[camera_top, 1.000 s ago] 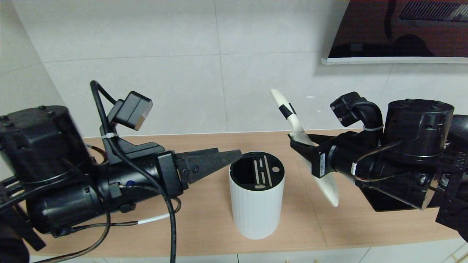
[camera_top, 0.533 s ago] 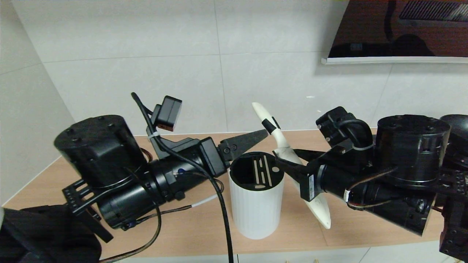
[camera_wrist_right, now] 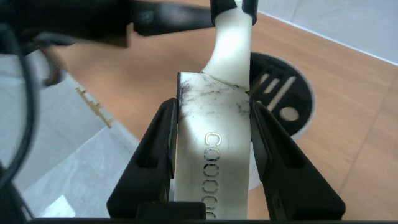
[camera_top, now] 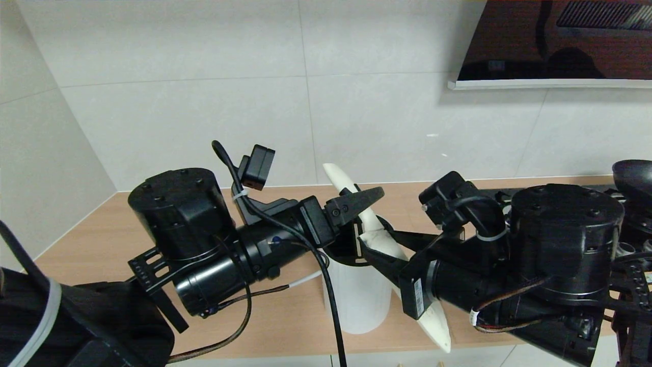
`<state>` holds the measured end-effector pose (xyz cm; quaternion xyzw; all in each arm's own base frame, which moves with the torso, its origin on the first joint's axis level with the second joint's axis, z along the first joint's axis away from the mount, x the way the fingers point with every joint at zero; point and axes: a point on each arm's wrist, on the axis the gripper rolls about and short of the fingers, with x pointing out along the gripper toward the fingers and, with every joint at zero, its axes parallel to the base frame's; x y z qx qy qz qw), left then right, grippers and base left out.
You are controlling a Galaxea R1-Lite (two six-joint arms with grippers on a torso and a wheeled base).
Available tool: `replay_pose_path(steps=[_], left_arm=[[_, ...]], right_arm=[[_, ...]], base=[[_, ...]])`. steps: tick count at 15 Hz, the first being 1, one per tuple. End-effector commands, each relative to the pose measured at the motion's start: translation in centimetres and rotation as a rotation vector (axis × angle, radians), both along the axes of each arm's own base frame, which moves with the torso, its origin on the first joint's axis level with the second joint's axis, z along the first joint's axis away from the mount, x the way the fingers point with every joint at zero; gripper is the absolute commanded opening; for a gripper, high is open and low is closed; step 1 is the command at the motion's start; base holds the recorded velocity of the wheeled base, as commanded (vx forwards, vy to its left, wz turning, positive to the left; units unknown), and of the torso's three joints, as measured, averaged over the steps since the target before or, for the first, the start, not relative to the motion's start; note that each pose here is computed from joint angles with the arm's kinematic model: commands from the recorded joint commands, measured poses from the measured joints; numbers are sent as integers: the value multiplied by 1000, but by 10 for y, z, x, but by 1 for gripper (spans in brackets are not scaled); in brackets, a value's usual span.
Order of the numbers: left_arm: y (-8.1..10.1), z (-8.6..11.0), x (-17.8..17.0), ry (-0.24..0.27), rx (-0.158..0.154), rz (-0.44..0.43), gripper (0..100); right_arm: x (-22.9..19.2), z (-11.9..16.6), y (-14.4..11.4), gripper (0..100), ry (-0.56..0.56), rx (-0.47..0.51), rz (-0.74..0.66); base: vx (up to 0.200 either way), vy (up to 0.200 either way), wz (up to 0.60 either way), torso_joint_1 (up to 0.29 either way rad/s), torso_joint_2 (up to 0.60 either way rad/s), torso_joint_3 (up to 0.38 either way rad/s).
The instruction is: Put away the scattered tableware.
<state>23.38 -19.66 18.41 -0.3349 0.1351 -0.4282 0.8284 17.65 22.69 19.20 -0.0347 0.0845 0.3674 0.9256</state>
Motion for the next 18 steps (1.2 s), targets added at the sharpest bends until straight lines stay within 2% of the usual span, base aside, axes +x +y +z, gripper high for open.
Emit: replay_pose_path(steps=[1,6,10,11,18], left_arm=[[-1,-1,1,2,1,0,100],[-2,-5,3,12,10,18,100],[-3,-4,5,4,1,41,100],[-3,-4,5,3,0,43,0],[-3,-5,5,4,1,41,0]], right_arm=[[-2,-2,2,0,5,-6,9],[-3,-4,3,0,15,-2,14],[-6,-5,5,0,20,-6,26],[-8,-5,6,0,20,-6,31],[-9,-5,6,0,21,-5,34]], base=[[0,0,0,0,0,0],[0,0,0,0,0,0],[0,0,0,0,0,0],[0,0,0,0,0,0],[0,0,0,0,0,0]])
